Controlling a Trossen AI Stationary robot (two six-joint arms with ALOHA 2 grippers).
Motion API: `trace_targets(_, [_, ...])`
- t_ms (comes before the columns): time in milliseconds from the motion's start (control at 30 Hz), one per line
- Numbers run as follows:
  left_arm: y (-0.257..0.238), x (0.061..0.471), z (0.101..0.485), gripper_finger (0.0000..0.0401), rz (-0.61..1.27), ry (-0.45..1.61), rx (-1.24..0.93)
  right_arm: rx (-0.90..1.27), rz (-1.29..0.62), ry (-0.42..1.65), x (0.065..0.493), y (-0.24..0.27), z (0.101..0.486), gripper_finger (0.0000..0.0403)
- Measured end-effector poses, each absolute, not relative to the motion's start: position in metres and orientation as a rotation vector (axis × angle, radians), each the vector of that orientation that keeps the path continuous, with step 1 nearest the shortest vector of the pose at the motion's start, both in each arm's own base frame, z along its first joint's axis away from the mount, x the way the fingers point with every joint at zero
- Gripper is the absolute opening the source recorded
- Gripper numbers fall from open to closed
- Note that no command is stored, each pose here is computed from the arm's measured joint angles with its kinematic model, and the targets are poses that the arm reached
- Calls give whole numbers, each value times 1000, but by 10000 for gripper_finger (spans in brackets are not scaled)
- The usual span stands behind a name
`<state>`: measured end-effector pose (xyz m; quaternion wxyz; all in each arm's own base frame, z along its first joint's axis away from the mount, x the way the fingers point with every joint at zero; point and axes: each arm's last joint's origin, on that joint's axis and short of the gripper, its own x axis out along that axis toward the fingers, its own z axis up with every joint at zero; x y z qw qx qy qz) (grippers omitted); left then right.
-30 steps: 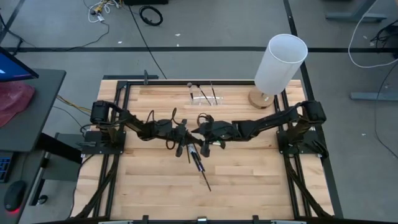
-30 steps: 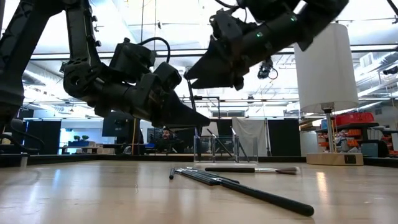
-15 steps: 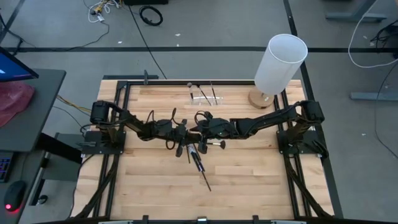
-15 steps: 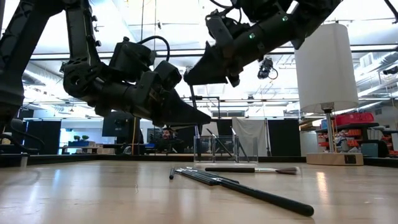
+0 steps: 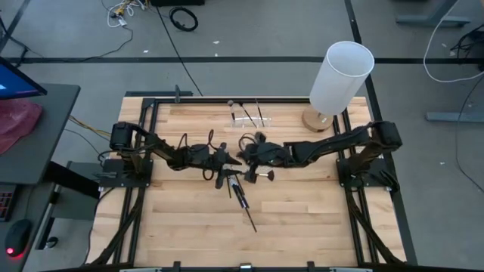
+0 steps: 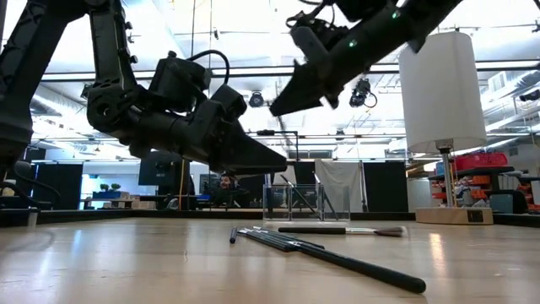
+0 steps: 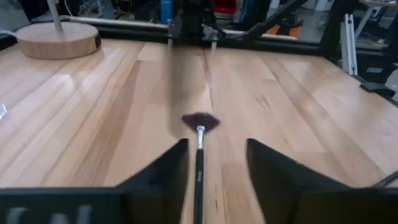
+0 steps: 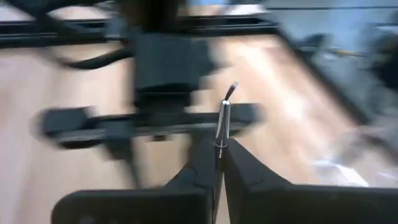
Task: Pick & Place Makeup Supplies
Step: Put the black makeup brush into the transparent organizer
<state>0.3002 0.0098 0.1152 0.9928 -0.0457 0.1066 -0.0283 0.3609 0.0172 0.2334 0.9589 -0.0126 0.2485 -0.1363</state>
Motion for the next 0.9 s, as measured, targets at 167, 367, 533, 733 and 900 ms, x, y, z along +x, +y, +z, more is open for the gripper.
trace_targets(167, [10, 300, 115, 249, -44, 218, -90, -75, -509, 456, 338, -3, 267, 7])
trace_targets(367, [10, 300, 115, 273, -40, 217, -89, -62, -694, 293, 317, -59, 267, 7])
trace_targets(533, [9, 300, 115, 262, -42, 218, -89, 66, -839, 202, 292, -110, 226, 7])
trace_targets(733, [9, 300, 115, 253, -43, 220, -89, 244, -866, 168, 272, -142, 191, 7])
trace_targets(900, [9, 300, 115, 252, -43, 218, -82, 305, -829, 205, 275, -149, 173, 11])
